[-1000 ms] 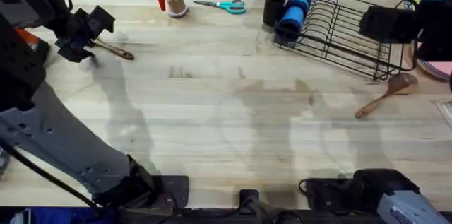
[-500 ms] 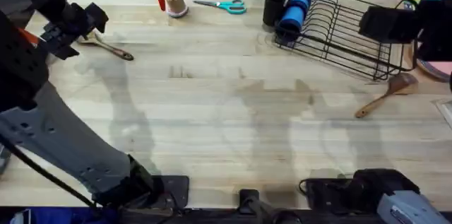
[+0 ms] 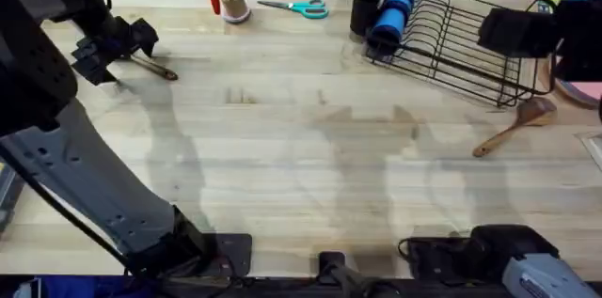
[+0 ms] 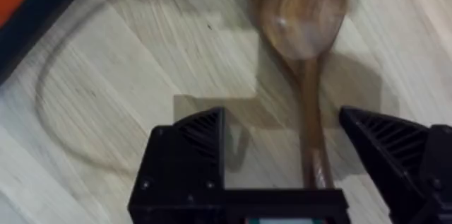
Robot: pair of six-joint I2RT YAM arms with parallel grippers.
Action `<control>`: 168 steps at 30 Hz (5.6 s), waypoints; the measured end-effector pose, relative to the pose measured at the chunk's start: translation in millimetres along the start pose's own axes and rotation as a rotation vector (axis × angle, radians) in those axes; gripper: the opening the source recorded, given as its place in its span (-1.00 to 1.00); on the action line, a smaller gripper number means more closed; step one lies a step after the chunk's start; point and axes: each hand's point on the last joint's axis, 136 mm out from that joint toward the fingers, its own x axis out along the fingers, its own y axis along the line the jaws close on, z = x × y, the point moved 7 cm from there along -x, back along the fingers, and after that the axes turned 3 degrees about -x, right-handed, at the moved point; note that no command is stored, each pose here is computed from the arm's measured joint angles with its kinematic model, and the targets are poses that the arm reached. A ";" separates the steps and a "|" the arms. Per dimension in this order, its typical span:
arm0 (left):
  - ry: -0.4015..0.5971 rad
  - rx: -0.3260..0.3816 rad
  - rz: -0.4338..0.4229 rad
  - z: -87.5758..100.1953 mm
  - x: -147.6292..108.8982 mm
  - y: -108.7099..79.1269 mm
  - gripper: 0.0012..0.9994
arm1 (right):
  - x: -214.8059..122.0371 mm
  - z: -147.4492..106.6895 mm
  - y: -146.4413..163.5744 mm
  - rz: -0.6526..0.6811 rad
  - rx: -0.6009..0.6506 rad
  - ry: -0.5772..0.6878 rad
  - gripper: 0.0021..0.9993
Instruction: Pick up the spoon on the table one by one and put them onto the rack
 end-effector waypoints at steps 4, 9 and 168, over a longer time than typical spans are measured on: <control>0.004 0.000 0.000 -0.6 0.8 -0.1 0.86 | 0.0 0.0 0.0 0.000 0.000 0.000 0.99; 0.005 0.001 -0.004 -1.0 0.6 -0.8 0.44 | 0.0 0.0 0.0 0.000 0.000 0.000 0.99; -0.507 0.300 -1.287 -295.8 -254.8 -352.4 -0.91 | 0.1 0.4 0.0 0.000 0.000 -0.002 0.99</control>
